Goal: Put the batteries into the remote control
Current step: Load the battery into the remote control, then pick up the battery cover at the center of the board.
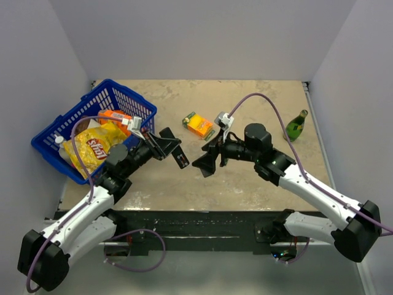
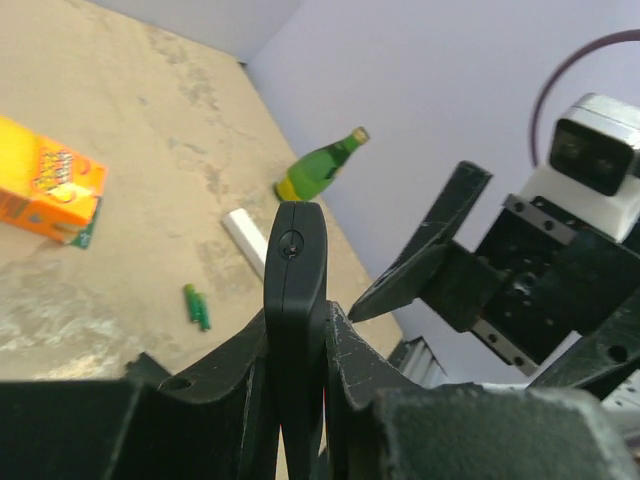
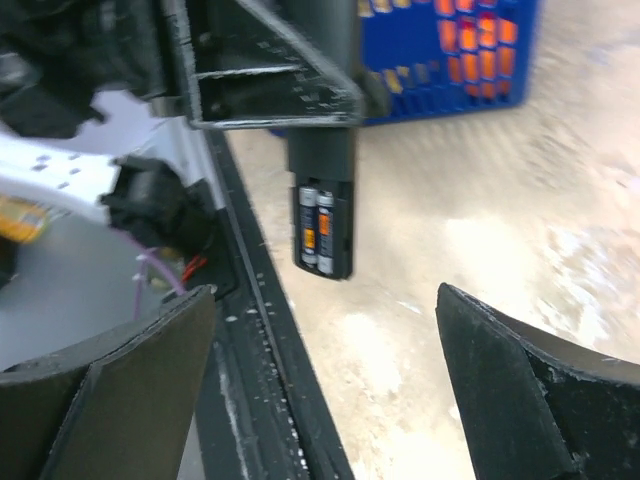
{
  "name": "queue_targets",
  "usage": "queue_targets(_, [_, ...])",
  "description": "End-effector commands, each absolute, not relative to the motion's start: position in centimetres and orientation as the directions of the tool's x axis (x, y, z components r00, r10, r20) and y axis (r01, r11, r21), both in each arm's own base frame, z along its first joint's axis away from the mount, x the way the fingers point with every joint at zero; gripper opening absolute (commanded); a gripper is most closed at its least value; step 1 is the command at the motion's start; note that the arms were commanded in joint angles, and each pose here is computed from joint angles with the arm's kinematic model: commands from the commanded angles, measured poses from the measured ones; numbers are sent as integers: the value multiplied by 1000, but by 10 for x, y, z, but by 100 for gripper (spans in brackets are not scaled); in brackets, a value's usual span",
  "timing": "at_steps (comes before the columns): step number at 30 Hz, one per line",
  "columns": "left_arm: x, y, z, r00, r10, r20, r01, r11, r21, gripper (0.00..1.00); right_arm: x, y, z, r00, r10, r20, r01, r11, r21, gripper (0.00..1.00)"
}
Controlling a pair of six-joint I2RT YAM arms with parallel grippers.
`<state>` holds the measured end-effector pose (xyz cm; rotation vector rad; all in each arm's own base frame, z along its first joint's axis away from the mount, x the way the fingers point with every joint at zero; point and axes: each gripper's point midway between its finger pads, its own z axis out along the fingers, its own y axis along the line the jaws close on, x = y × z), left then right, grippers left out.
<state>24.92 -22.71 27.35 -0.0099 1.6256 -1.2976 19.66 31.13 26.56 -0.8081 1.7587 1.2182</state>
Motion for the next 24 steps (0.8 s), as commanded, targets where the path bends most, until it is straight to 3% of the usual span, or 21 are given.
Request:
queue_targets(1, [264, -209, 274, -397, -549, -736, 493, 549, -675, 0, 222, 291, 256, -474, -45, -879, -760, 524, 383, 94])
queue_targets(7, [270, -183, 259, -319, -523, -790, 410, 676, -613, 0, 244, 264, 194, -608, -135, -782, -582, 746, 324, 84])
queue_targets(12, [267, -176, 251, -296, -534, -792, 397, 685, -611, 0, 240, 253, 136, -707, -229, -670, -474, 856, 207, 81])
queue_targets(24, [266, -170, 221, -289, -563, -774, 369, 681, -633, 0, 235, 284, 90, -758, -309, -574, -459, 878, 135, 64])
